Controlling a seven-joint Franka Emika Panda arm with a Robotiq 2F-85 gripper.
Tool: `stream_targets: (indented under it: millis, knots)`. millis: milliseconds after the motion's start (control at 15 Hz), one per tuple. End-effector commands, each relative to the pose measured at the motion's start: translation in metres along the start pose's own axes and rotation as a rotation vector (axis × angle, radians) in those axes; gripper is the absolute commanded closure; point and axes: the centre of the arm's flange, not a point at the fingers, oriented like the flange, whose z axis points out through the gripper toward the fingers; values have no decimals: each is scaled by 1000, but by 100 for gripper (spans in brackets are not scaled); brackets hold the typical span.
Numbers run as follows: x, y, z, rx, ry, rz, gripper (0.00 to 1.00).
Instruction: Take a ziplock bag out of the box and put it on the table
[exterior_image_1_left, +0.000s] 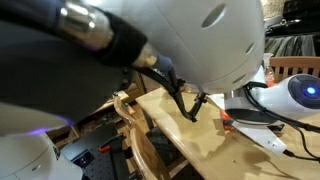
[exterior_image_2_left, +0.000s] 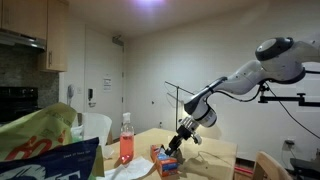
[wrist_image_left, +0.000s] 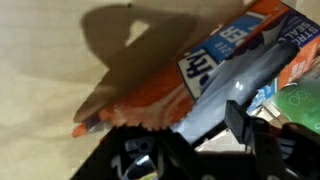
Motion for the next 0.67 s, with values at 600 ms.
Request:
stream_targets:
  millis: [600]
  knots:
    - [3, -31, -4, 7, 7, -83, 0]
